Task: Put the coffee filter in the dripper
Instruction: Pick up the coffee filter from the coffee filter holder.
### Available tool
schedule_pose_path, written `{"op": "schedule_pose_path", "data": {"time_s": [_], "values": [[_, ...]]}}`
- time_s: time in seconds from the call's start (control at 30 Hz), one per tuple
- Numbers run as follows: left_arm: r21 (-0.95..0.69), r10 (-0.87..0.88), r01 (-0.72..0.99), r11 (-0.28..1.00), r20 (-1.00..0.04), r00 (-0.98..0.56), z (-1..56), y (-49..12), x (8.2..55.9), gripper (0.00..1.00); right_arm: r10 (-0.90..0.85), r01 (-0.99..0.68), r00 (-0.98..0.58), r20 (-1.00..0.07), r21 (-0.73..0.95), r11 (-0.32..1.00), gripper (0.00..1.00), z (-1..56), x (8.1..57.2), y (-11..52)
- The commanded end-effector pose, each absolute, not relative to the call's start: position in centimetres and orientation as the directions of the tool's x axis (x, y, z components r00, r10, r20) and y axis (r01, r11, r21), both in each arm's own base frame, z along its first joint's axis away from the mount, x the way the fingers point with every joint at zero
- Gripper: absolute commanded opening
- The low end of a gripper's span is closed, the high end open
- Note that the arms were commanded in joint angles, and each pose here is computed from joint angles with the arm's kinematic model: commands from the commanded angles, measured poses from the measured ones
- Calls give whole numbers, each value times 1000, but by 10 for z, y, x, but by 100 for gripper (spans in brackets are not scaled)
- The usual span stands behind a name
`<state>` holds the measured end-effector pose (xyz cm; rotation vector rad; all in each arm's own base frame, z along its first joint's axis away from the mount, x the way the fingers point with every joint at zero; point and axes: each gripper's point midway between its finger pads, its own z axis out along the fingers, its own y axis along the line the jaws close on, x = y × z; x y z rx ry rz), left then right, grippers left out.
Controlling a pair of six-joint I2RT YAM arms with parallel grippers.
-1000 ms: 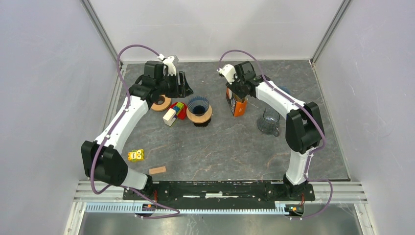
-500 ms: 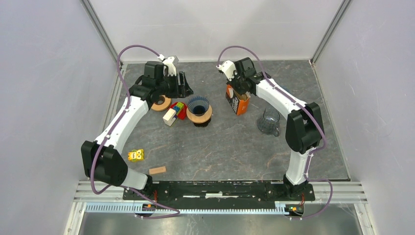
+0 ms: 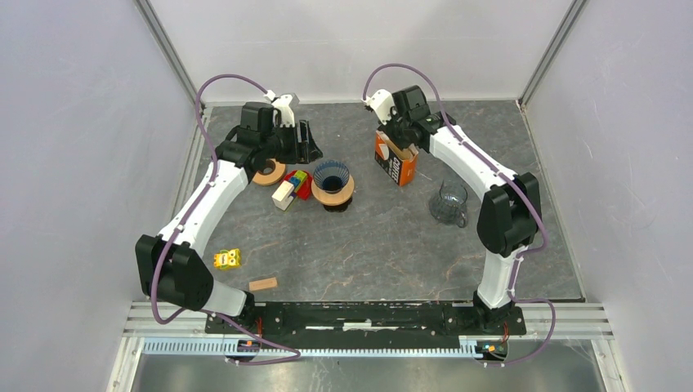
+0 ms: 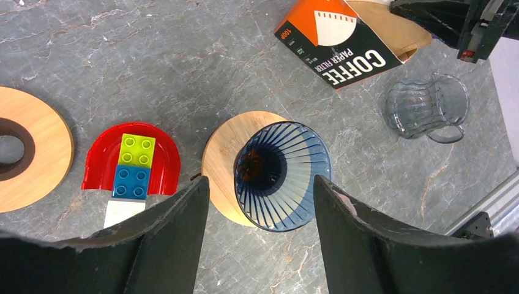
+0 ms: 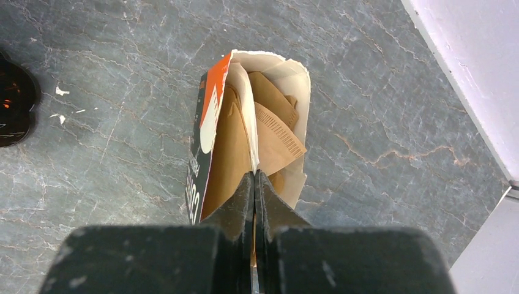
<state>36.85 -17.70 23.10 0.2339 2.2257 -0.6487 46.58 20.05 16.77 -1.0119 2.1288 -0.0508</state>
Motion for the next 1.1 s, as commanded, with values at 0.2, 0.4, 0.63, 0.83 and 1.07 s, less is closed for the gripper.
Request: {"op": "schedule_pose_path", "data": {"time_s": [0.2, 0.4, 0.63, 0.83, 1.07], "values": [[-336, -26, 428, 839, -810, -586, 262, -176, 370, 70, -660, -607, -361, -659, -372, 703, 13, 197, 471, 200], [-327, -20, 430, 842, -815, -579, 262, -174, 368, 70, -650, -605, -363, -667, -362, 709, 29, 191, 480, 205], [-319, -16, 430, 845, -818, -575, 262, -173, 368, 70, -646, -620, -385, -659, -334, 710, 35, 174, 486, 209], [-328, -24, 429, 842, -817, -577, 263, -174, 369, 70, -655, -624, -394, -644, -336, 705, 32, 164, 492, 210], [-326, -24, 428, 843, -818, -575, 263, -174, 369, 70, -670, -619, -397, -627, -356, 700, 27, 156, 496, 206]]}}
